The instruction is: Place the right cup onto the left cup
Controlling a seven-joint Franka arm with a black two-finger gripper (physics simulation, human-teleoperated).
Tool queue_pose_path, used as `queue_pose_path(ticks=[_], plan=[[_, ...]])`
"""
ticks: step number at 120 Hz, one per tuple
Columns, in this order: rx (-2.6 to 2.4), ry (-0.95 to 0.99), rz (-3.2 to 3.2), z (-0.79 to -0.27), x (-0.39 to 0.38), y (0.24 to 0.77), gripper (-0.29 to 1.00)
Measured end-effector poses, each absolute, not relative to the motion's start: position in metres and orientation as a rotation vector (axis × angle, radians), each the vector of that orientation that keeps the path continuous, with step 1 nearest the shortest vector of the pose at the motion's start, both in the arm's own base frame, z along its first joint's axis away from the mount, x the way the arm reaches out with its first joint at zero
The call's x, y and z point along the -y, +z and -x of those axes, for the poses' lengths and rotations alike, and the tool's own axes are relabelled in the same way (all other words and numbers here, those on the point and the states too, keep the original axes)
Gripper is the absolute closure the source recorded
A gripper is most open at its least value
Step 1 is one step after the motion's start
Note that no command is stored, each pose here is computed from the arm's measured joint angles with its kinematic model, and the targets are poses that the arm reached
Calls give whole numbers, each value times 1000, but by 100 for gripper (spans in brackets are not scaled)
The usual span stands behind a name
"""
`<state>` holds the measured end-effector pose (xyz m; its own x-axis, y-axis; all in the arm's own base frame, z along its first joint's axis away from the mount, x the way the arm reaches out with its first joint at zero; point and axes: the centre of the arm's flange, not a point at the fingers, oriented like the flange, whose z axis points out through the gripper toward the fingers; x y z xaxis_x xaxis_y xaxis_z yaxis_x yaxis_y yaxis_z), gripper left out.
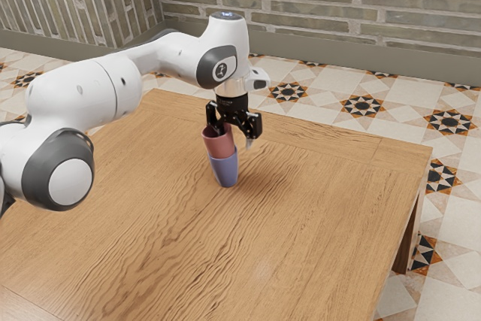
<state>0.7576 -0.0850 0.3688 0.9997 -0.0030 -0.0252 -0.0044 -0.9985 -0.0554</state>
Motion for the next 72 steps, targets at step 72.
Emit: queue_pose_path(ticks=[72], plan=[[-83, -38, 3052, -667, 104, 505, 1]])
